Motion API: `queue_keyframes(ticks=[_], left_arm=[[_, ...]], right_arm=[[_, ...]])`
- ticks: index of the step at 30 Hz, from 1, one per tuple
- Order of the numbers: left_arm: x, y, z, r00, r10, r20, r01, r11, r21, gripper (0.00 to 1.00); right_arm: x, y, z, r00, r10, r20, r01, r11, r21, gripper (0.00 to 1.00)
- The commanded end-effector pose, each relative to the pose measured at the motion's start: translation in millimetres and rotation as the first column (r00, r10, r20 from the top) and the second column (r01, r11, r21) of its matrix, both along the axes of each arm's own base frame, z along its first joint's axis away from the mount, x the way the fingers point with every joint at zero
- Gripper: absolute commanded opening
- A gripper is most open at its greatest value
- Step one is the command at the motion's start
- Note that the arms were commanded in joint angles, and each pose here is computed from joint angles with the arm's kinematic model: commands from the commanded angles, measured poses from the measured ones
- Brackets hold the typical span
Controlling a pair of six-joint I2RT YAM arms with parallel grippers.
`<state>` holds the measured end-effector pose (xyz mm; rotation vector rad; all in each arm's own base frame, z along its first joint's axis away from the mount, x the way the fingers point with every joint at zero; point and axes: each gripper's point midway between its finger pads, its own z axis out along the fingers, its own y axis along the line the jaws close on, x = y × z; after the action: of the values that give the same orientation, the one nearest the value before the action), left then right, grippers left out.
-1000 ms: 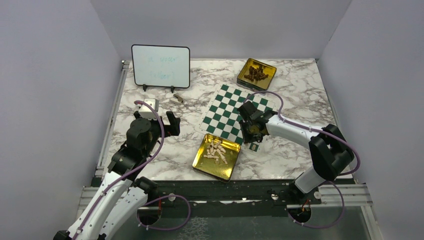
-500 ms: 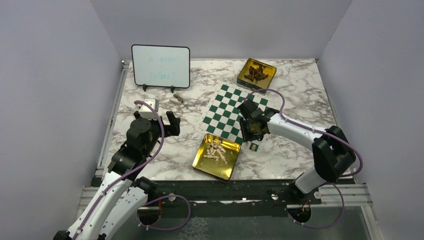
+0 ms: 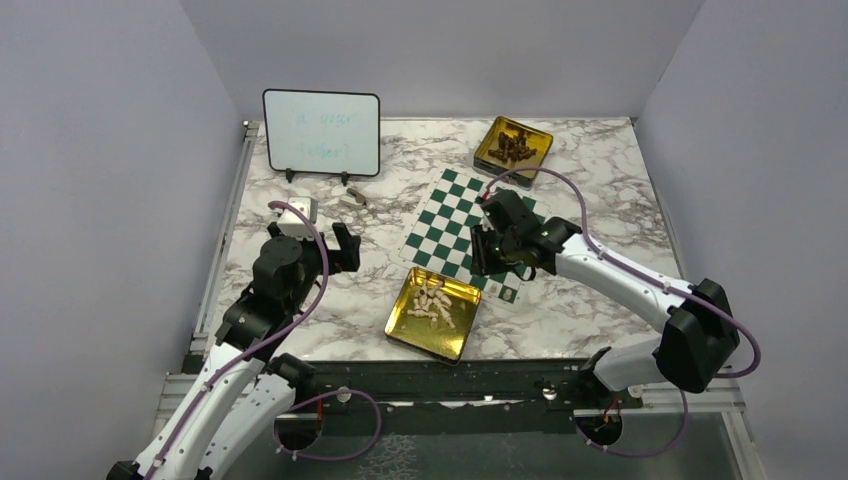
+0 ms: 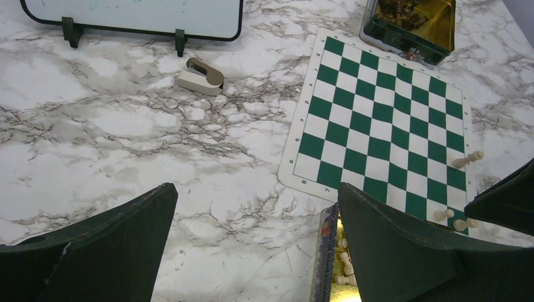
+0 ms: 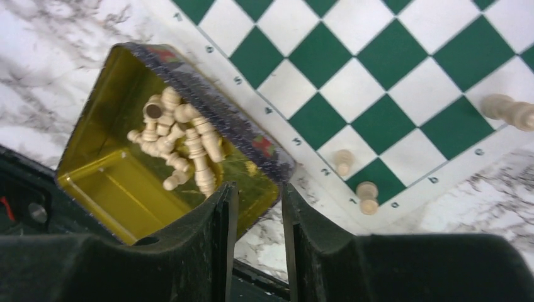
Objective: Set up the chess pieces on the board
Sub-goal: Place the chess piece on the chessboard, then pick up the chess piece from the storage box.
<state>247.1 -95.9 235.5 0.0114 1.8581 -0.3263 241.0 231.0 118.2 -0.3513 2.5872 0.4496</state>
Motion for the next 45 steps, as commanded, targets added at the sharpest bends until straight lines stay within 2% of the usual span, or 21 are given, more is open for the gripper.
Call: queue_keyframes(ticks=[1,11,20,45], left_arm=[[-1.3,-4.7,19.3,0.999,-0.013,0.037,0.015,0.999,-0.05,0.99],[2.7,-0.5,5.6,1.0,0.004,0.017,-0.004,1.0,-0.003,0.99],[1.4,2.2,8.7,0.999,0.011,0.035,-0.011,1.0,-0.003,0.99],[0.9,2.1,10.2,0.999,0.008,0.044,-0.008,1.0,-0.004,0.99]], right_arm=[[-12.0,33.3,15.3,0.994,0.102,0.041,-0.105,0.991,0.083,0.36],[-53.3,85.5,-22.8,0.971,0.24,0.013,-0.239,0.97,-0.03,0.36],[-71.2,108.2,-49.7,0.96,0.279,-0.025,-0.28,0.953,-0.116,0.36],[-75.6,109.5,-74.1,0.958,0.281,-0.052,-0.286,0.942,-0.178,0.28]])
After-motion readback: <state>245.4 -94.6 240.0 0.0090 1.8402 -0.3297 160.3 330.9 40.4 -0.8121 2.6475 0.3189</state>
